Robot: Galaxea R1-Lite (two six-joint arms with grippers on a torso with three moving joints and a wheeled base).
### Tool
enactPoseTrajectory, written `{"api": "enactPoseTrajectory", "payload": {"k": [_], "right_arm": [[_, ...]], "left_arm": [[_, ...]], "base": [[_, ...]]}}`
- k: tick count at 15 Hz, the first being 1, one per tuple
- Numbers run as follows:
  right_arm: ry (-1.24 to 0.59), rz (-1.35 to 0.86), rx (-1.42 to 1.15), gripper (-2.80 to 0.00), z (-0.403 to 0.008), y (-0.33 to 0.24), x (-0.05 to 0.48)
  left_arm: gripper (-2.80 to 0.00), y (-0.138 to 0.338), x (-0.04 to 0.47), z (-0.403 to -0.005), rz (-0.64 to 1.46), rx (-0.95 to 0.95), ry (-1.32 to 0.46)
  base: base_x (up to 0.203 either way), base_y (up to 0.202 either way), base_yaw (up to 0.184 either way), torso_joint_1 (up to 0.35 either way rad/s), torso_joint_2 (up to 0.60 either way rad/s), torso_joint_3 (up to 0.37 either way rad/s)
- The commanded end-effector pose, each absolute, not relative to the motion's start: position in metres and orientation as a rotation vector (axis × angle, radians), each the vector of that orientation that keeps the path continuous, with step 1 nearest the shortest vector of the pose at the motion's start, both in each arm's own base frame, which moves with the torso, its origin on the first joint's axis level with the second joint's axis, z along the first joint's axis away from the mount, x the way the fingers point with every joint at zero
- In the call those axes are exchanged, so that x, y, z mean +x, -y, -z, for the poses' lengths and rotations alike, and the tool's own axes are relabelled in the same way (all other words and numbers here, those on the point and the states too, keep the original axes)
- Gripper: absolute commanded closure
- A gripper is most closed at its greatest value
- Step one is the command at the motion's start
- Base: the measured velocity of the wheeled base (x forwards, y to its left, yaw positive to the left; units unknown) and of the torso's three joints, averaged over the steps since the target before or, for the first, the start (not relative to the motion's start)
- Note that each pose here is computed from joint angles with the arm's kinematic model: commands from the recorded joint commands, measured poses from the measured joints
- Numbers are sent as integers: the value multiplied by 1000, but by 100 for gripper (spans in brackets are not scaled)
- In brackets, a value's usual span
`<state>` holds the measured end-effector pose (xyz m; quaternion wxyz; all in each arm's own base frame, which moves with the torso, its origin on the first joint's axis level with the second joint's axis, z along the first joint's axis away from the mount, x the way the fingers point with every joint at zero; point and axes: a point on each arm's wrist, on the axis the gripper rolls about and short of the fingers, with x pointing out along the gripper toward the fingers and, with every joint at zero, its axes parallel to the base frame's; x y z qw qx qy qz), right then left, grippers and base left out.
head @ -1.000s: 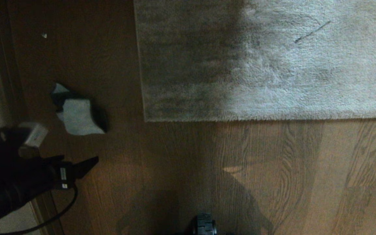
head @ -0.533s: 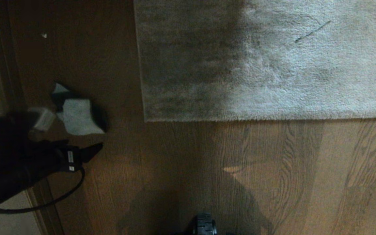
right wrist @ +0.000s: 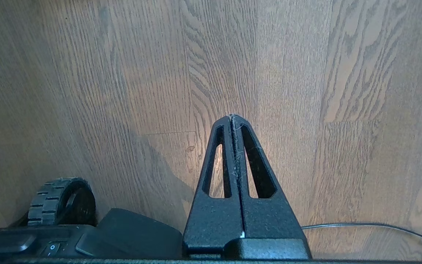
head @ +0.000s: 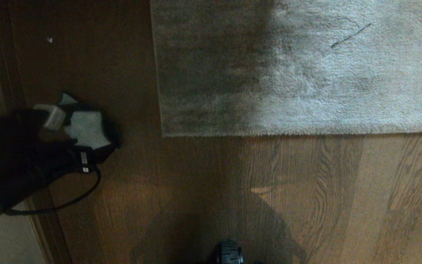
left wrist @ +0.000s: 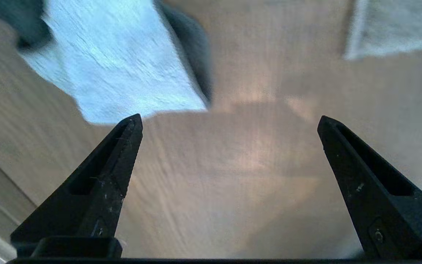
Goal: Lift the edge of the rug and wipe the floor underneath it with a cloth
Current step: Pick up the rag
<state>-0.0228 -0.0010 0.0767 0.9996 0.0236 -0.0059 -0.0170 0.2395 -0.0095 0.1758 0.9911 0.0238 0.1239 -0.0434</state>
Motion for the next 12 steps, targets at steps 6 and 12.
{"api": "enactPoseTrajectory", "payload": {"k": [6,12], "right_arm": [[13,33,48,0,-77,1,-23],[13,33,48,0,-77,1,-23]], "left_arm": [[-280,-7,268,-172,21,46,-190],[-280,-22,284,-174,-20,37,-178]], "base": [[0,0,0,0,0,0],[0,0,0,0,0,0]]}}
